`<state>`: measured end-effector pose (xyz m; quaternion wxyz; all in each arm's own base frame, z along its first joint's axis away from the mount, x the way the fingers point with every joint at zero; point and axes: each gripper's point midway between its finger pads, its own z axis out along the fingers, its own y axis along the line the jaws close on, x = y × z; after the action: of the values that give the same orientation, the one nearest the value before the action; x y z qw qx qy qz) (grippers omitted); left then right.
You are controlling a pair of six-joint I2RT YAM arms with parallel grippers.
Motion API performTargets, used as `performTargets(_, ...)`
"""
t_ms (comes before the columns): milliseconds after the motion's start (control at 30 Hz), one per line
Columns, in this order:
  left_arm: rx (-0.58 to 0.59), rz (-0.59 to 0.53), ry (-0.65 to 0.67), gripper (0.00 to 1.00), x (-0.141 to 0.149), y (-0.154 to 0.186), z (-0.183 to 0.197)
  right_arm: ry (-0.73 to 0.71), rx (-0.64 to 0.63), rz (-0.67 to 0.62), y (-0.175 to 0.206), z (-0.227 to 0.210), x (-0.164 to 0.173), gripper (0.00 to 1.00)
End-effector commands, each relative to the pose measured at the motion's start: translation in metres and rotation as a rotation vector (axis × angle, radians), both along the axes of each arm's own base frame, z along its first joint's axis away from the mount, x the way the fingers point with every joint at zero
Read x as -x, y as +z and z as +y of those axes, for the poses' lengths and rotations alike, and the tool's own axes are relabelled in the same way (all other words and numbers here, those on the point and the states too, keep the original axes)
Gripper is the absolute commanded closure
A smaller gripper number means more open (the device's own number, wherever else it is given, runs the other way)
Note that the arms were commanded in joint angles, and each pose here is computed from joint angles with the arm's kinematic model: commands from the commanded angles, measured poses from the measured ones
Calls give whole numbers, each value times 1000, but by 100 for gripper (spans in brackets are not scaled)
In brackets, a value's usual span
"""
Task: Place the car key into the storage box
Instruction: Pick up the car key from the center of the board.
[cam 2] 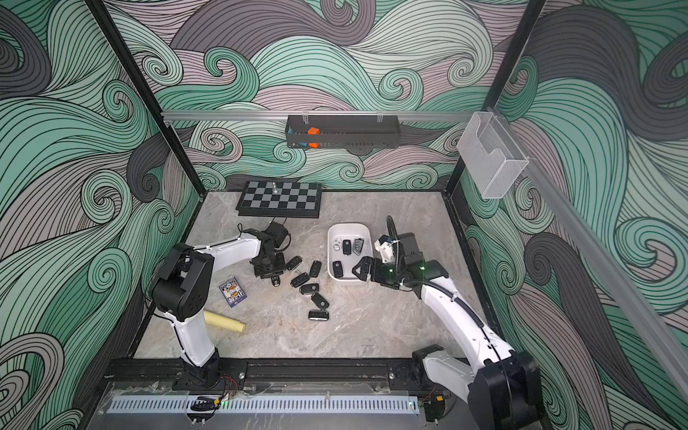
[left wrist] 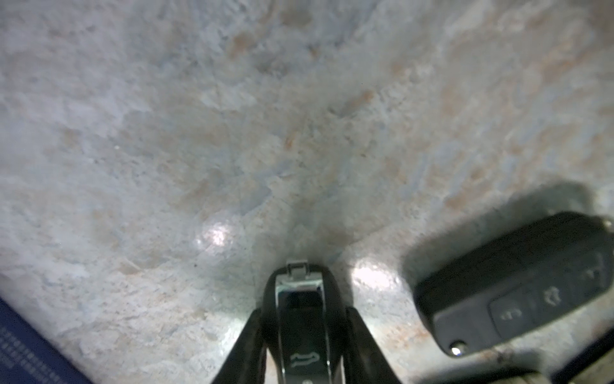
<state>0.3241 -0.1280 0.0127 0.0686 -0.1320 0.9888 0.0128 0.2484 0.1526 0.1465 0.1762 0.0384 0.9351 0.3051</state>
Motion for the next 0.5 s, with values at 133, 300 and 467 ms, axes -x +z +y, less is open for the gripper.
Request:
performTargets(133, -33, 8, 3, 75, 6, -13, 5, 19, 7, 0, 1, 2, -2, 1)
performTargets(300, -30, -36, 9, 76, 2, 6, 6, 35, 4, -1, 3, 4, -3, 1)
performTargets(467, 27, -100, 9, 76, 0, 40, 0, 49, 8, 2, 3, 5, -4, 1)
